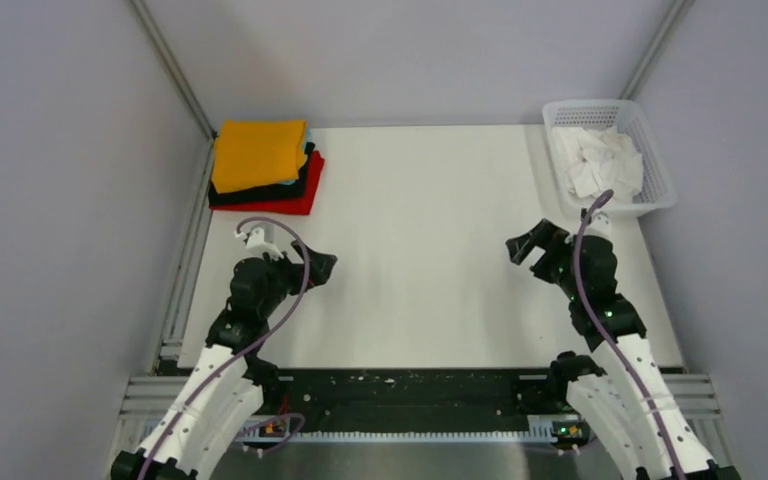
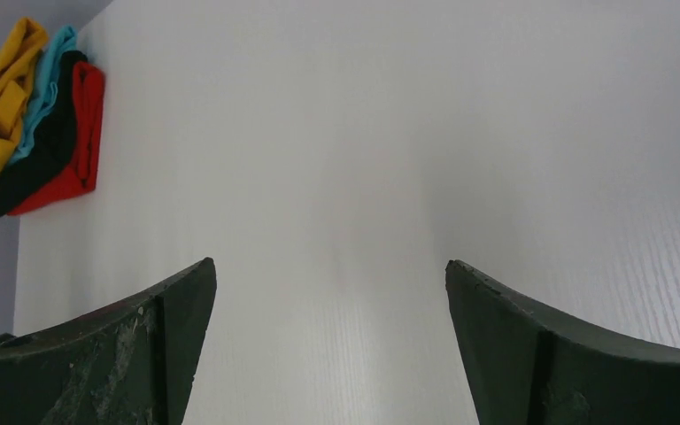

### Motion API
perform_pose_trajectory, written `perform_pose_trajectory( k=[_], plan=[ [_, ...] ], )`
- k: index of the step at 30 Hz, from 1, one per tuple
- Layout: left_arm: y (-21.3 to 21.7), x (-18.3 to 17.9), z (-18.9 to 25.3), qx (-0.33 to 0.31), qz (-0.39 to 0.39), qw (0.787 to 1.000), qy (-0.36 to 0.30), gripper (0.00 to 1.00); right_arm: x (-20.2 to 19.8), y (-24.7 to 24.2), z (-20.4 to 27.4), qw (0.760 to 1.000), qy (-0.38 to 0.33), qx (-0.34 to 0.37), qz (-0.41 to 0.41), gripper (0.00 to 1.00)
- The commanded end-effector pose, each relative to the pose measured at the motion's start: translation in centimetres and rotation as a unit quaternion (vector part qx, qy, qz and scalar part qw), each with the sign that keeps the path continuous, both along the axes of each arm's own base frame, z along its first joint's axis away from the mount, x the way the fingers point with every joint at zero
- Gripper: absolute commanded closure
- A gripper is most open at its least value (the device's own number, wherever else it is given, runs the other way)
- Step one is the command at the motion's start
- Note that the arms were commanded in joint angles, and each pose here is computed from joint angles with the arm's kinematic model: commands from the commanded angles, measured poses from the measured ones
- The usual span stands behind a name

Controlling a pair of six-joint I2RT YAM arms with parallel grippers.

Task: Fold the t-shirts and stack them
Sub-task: Grab crumpled tshirt from bin with the right arm

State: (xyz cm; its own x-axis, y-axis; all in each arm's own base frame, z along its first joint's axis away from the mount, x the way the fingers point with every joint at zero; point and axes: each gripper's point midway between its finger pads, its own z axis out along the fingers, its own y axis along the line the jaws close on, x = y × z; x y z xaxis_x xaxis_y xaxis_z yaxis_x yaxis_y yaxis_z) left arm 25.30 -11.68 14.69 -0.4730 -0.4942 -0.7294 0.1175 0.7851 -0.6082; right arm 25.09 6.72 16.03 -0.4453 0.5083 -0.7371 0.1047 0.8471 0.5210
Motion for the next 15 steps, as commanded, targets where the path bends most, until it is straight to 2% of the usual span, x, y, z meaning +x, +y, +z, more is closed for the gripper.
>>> perform_pose_trajectory(
  k=[1,7,12,15],
  plan=[
    [1.8,1.5,1.4,0.005,0.063,0.998,-0.018,0.01,2.8,-0.8,4.8,0.998,-0.038,0.012,-0.043,0.01],
    [2.9,2.2,0.6,0.02,0.098,0.995,-0.004,0.01,8.1,-1.2,10.5,0.994,-0.09,0.002,-0.07,0.01],
    [3.6,2.3,0.3,0.027,0.119,0.992,0.012,0.01,13.2,-4.4,13.6,0.982,-0.089,-0.092,-0.138,0.01],
    [4.1,2.4,0.1,0.03,0.131,0.991,0.011,0.01,16.9,-7.0,13.7,0.977,-0.059,-0.13,-0.157,0.01]
  ],
)
